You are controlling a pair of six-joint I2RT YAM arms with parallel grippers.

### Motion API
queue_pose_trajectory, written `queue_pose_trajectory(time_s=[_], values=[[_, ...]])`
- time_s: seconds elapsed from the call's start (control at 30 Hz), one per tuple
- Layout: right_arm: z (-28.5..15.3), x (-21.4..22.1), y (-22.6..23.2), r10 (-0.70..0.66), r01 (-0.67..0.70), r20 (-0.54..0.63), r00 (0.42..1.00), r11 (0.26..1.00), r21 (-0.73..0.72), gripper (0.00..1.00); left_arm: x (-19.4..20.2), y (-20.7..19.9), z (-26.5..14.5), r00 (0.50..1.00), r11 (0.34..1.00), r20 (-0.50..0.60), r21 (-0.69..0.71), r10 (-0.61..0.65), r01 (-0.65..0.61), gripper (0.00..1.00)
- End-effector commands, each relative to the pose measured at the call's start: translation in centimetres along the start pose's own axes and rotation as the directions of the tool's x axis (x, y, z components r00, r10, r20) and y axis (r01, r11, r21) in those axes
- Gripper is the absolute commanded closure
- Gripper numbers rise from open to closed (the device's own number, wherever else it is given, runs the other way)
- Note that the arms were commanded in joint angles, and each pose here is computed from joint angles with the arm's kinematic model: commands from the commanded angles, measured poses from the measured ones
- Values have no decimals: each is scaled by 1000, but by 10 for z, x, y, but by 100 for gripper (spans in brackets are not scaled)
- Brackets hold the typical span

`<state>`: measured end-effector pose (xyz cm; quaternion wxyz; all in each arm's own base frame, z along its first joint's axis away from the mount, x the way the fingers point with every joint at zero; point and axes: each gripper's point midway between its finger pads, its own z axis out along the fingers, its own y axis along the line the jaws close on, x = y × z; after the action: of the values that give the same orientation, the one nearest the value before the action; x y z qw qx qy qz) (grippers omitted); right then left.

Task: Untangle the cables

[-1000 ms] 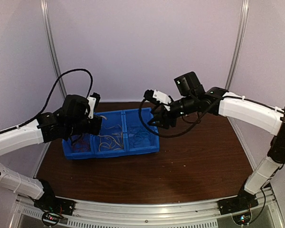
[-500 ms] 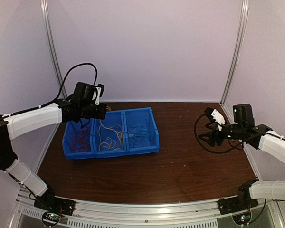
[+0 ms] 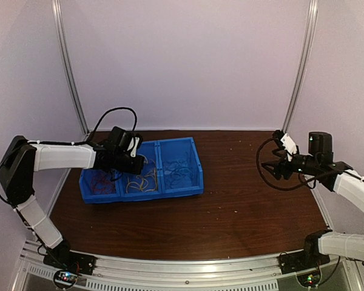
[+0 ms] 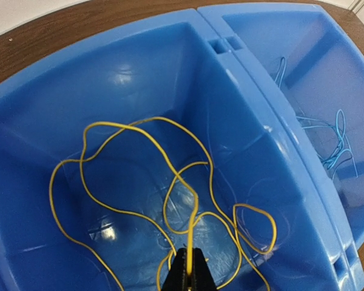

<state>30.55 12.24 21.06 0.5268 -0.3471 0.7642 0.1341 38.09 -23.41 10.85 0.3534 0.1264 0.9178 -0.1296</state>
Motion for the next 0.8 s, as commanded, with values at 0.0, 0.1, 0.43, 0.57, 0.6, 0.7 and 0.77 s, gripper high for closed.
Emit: queue_pose_trajectory(time_s=[0.0, 0.1, 0.43, 0.57, 0.6, 0.7, 0.77], values=[[-1, -1, 1, -21, 21, 19, 1000, 1000, -4, 24, -4, -11, 5, 999, 997, 30, 68, -30, 28, 99], [-1, 0, 1, -29, 29, 18, 999, 1000, -5, 24, -7, -9, 4, 999, 998, 38, 53, -24, 22, 82], [3, 6, -1, -27, 27, -1, 1000, 1000, -3, 23, -26, -5, -37, 996, 1000, 86, 23, -13, 11, 54], [6, 7, -1, -22, 22, -2, 1000, 1000, -6, 21, -39, -1, -64, 993, 1000, 117, -1, 10, -10, 51], [6, 7, -3, -15, 15, -1, 1000, 1000, 2, 19, -42, 0, -70, 992, 1000, 126, -11, 24, -22, 49], [5, -8, -19, 24, -25, 18, 1000, 998, 66, 1, -59, 2, -90, 983, 996, 163, -46, 89, -82, 44], [7, -20, -27, 30, -32, 21, 999, 996, 78, 0, -72, 4, -100, 974, 989, 184, -79, 135, -122, 40]])
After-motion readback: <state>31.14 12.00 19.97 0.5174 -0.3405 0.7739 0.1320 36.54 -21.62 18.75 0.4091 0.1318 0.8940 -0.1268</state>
